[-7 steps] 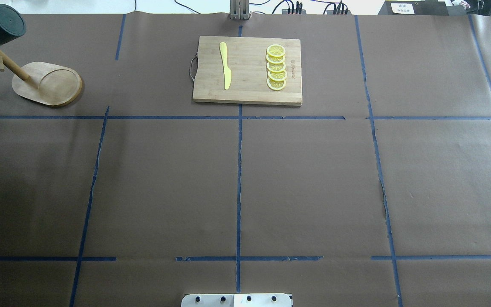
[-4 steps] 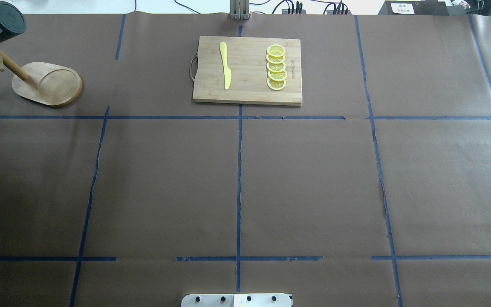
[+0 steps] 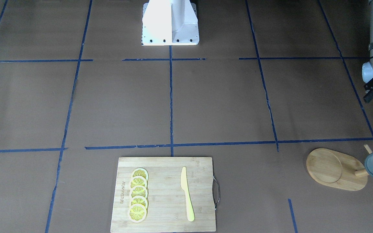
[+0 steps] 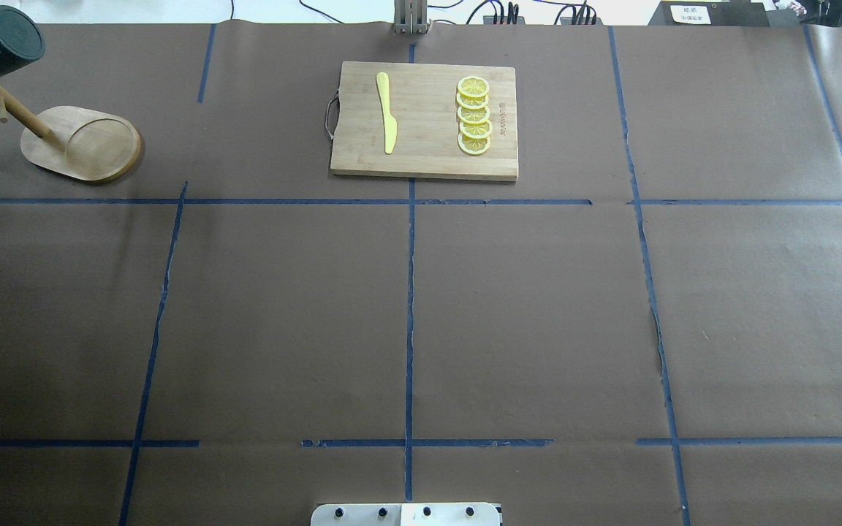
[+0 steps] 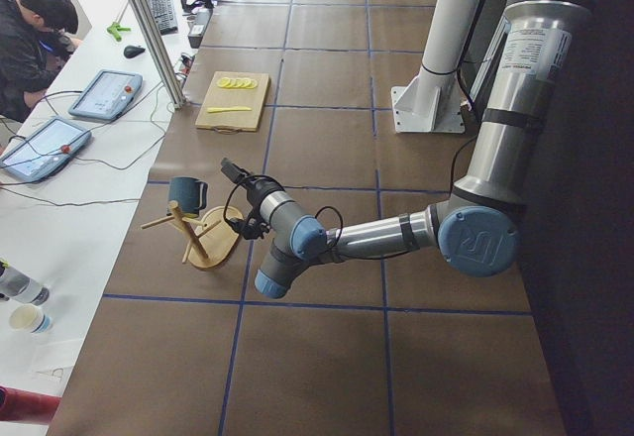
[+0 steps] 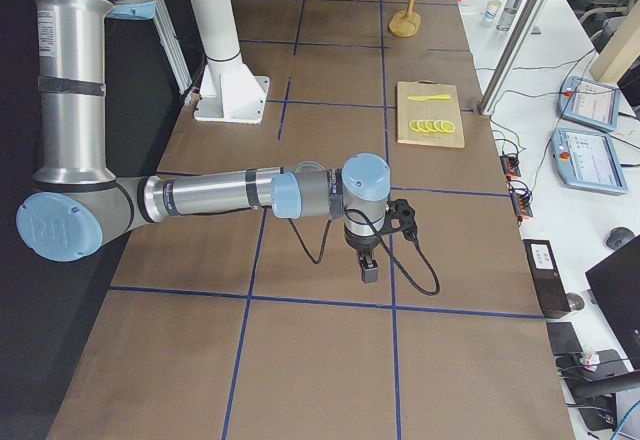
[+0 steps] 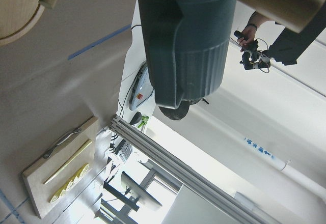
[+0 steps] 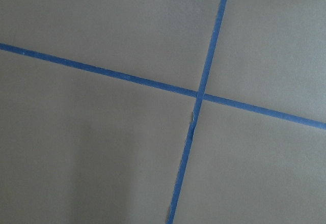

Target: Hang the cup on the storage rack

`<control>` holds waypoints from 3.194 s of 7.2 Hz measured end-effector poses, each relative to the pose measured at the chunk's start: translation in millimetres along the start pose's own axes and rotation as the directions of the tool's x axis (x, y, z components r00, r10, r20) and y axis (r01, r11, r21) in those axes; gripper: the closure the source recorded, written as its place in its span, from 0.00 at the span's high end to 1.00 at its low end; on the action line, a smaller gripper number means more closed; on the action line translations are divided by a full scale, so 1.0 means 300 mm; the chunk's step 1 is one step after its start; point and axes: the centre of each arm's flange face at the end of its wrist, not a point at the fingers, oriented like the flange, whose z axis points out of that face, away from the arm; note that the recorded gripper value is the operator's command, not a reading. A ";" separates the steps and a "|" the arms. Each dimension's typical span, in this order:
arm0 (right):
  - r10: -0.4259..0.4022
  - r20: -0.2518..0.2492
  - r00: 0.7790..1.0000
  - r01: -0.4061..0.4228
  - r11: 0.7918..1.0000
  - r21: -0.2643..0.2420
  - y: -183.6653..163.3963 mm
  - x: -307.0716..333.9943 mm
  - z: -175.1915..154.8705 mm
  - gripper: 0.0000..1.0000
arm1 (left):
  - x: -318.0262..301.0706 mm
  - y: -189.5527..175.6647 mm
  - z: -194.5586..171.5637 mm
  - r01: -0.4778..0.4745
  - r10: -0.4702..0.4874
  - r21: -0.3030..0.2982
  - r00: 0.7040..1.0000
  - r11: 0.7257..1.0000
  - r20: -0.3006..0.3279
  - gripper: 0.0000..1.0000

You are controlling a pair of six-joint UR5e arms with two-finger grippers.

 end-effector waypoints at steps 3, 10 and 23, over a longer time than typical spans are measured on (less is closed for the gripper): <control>0.006 0.000 1.000 -0.006 1.000 -0.003 0.003 0.004 0.005 1.00 | 0.132 0.104 -0.108 -0.398 0.406 -0.084 0.892 0.914 0.198 1.00; 0.012 0.003 1.000 -0.012 1.000 -0.008 0.008 0.010 0.013 1.00 | 0.374 -0.126 -0.214 -0.964 0.870 -0.266 -0.138 -0.008 0.473 1.00; 0.030 0.008 1.000 -0.030 0.999 -0.024 0.032 0.023 0.029 1.00 | 0.283 -0.229 -0.469 -0.524 0.613 -0.559 -0.086 0.642 0.785 1.00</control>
